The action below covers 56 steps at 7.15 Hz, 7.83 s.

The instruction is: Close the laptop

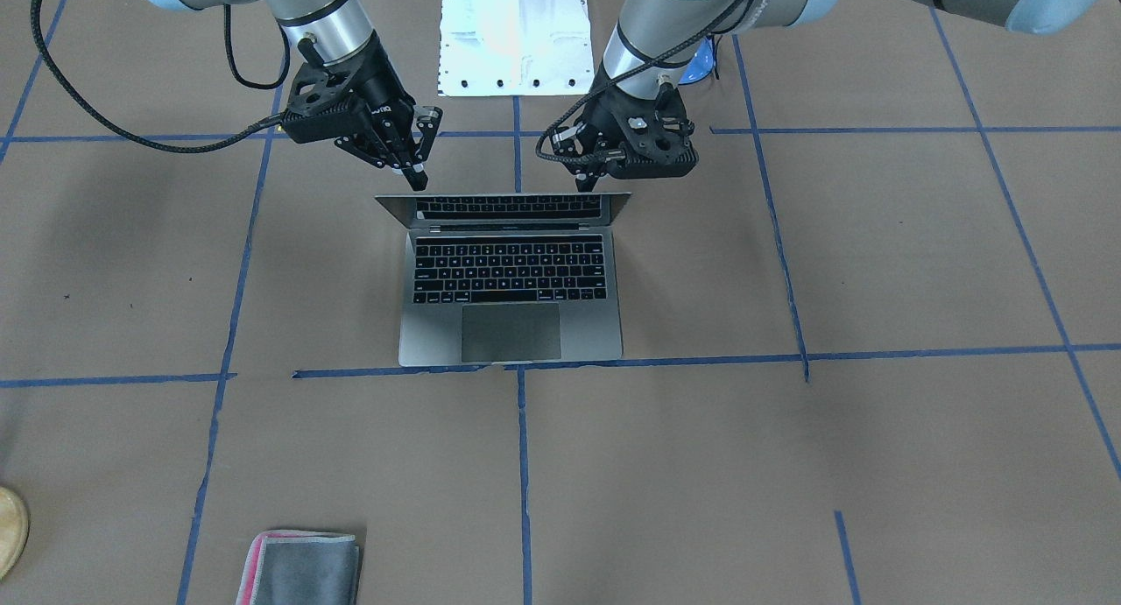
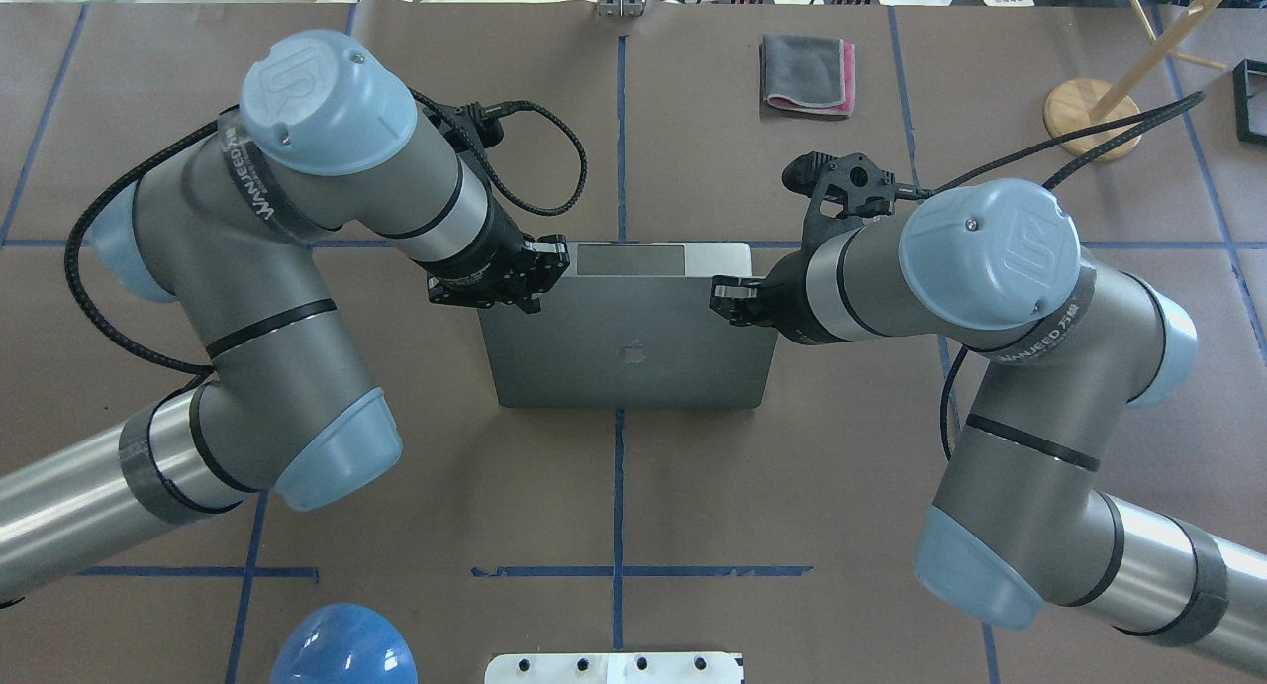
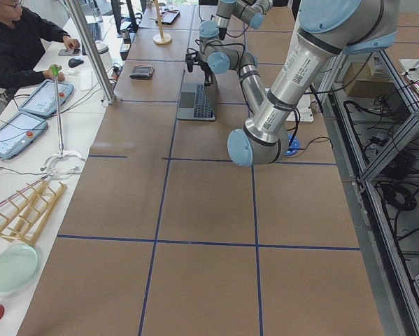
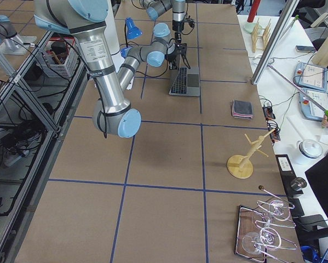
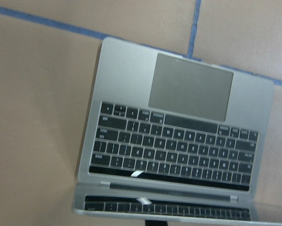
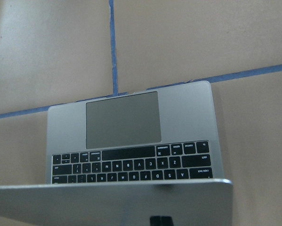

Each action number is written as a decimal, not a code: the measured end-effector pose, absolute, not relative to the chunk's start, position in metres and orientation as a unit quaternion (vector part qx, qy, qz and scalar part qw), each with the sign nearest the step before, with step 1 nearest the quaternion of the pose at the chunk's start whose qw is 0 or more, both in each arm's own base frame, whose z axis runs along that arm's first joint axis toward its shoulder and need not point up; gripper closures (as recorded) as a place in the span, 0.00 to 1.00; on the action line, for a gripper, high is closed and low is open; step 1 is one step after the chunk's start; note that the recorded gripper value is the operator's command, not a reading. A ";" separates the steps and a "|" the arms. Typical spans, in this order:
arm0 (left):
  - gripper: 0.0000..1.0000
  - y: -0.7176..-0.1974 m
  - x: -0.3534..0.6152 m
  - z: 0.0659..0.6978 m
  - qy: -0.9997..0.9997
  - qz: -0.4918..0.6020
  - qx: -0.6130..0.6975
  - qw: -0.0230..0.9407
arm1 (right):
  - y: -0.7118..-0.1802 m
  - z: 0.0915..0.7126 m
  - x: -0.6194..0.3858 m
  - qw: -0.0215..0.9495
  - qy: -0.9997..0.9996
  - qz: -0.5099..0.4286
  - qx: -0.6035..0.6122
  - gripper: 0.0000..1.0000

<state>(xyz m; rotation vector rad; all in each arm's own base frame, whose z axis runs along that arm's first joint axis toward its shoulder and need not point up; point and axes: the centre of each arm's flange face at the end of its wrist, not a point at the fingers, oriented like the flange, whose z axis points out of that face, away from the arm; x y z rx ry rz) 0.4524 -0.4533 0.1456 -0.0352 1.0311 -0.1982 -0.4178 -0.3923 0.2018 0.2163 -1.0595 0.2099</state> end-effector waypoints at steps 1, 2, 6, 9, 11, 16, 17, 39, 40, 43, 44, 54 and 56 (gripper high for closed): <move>1.00 -0.468 0.457 0.151 0.489 -0.096 -0.012 0.867 | -0.402 0.203 -0.423 0.855 -0.498 0.101 0.105 1.00; 1.00 -0.479 0.461 0.158 0.487 -0.097 -0.010 0.868 | -0.417 0.203 -0.433 0.858 -0.491 0.104 0.106 1.00; 1.00 -0.506 0.479 0.178 0.480 -0.097 -0.006 0.872 | -0.487 0.219 -0.464 0.868 -0.471 0.115 0.106 1.00; 1.00 -0.530 0.507 0.203 0.481 -0.096 -0.004 0.871 | -0.519 0.222 -0.482 0.870 -0.466 0.123 0.106 1.00; 1.00 -0.542 0.520 0.219 0.483 -0.095 -0.002 0.870 | -0.536 0.217 -0.479 0.869 -0.468 0.124 0.100 1.00; 1.00 -0.564 0.547 0.258 0.474 -0.098 -0.007 0.875 | -0.561 0.212 -0.445 0.865 -0.480 0.112 0.091 1.00; 1.00 -0.565 0.550 0.263 0.472 -0.098 -0.009 0.876 | -0.563 0.211 -0.441 0.865 -0.482 0.111 0.090 1.00; 0.00 -0.499 -0.073 0.667 0.380 0.076 0.015 0.922 | -0.410 0.640 0.051 0.922 -0.363 -0.107 0.084 0.00; 0.00 -0.495 -0.074 0.670 0.381 0.072 0.010 0.922 | -0.401 0.652 0.052 0.923 -0.364 -0.100 0.071 0.00; 0.00 -0.491 -0.073 0.670 0.391 0.066 0.007 0.918 | -0.388 0.677 0.051 0.918 -0.395 -0.039 0.023 0.00; 0.00 -0.491 -0.073 0.670 0.393 0.065 0.007 0.917 | -0.388 0.677 0.056 0.917 -0.398 -0.023 0.021 0.00; 0.00 -0.491 -0.072 0.669 0.394 0.066 0.008 0.917 | -0.381 0.650 0.082 0.918 -0.396 0.021 -0.004 0.00; 0.00 -0.491 -0.072 0.669 0.393 0.066 0.009 0.917 | -0.381 0.649 0.082 0.918 -0.396 0.020 -0.002 0.00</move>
